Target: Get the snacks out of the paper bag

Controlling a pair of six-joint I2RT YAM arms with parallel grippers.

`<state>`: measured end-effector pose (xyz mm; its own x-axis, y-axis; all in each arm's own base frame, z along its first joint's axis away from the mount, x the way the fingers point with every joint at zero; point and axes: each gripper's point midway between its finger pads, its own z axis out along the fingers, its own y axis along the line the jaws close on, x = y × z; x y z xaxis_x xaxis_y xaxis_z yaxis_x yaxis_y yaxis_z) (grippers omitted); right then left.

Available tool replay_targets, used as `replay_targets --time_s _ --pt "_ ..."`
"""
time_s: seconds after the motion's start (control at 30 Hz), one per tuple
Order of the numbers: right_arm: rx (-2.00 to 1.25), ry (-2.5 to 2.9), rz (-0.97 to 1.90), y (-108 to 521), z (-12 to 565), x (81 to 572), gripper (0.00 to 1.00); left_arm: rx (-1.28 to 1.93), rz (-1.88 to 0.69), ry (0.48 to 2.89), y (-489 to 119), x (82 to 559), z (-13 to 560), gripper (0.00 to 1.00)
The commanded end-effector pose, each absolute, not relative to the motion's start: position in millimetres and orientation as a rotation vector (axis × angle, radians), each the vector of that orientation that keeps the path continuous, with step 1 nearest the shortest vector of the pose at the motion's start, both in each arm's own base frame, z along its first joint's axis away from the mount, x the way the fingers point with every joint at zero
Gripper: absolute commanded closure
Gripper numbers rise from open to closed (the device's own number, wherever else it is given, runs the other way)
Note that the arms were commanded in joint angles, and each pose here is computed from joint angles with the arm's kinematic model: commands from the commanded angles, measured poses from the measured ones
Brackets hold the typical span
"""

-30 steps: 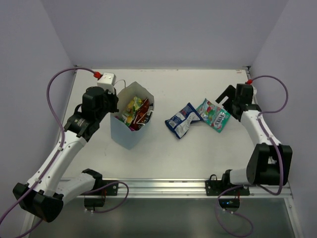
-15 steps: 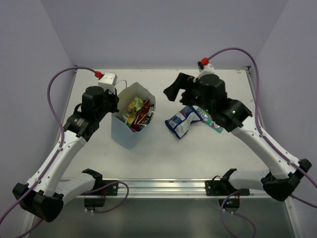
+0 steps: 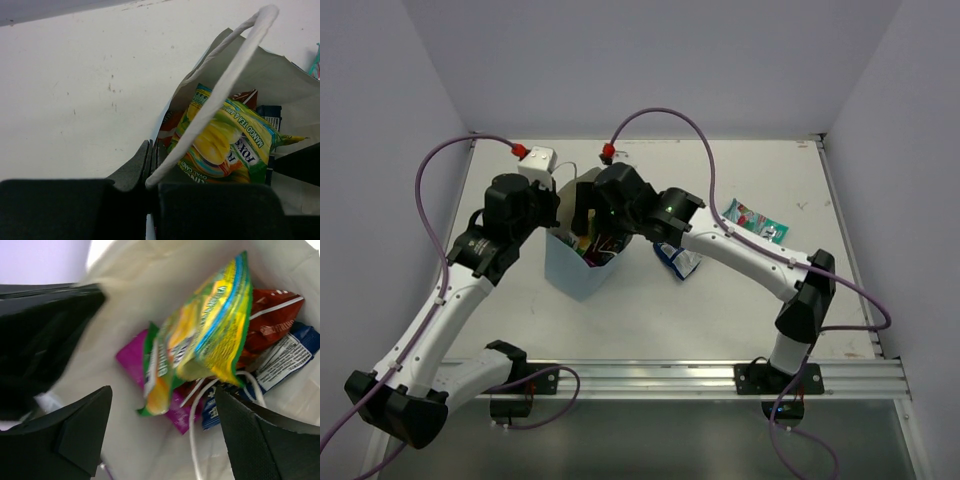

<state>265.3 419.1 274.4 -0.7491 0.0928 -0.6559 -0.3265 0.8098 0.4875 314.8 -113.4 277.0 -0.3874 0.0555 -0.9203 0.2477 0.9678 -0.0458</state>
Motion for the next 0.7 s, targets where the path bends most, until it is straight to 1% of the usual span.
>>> replay_targets --time_s 0.0,0.03,0.1,0.2,0.23,0.27,0.33,0.37,0.47,0.5,0.53,0.67 --pt "-0.105 2.299 0.738 414.9 276.5 273.2 0.15 0.217 -0.243 1.792 -115.1 314.9 335.9 1.0" --pt "-0.103 2.306 0.728 415.7 271.8 274.2 0.18 0.216 -0.243 1.792 -114.9 315.0 335.9 1.0" --pt "-0.1 2.328 0.703 417.8 259.6 277.0 0.2 0.218 -0.244 1.787 -115.0 314.2 337.6 1.0" --pt "-0.112 2.337 0.703 423.7 252.4 278.9 0.31 0.221 -0.244 1.793 -115.3 314.4 335.3 1.0" --pt "-0.119 2.337 0.704 424.4 249.7 278.9 0.37 0.217 -0.241 1.792 -114.3 314.5 335.5 1.0" --pt "-0.123 2.323 0.721 426.8 253.3 279.5 0.54 0.218 -0.24 1.794 -114.5 314.3 334.4 1.0" --pt "-0.14 2.288 0.747 425.2 267.2 278.6 0.7 0.216 -0.234 1.794 -113.5 314.3 334.2 1.0" --pt "-0.146 2.262 0.764 424.9 276.6 278.7 0.81 0.214 -0.229 1.796 -112.5 314.1 333.6 1.0" --pt "-0.209 2.17 0.795 414.7 317.8 274.3 0.97 0.203 -0.204 1.801 -108.2 315.4 331.8 1.0" --pt "-0.228 2.139 0.784 409.6 329.0 274.8 1.0 0.198 -0.196 1.803 -107.1 315.5 331.5 1.0" --pt "-0.226 2.091 0.804 400.4 350.4 271.2 1.0 0.195 -0.192 1.806 -106.2 316.1 330.3 1.0" --pt "-0.21 1.962 0.751 360.6 394.6 270.1 1.0 0.187 -0.178 1.807 -104.4 318.3 329.9 1.0"
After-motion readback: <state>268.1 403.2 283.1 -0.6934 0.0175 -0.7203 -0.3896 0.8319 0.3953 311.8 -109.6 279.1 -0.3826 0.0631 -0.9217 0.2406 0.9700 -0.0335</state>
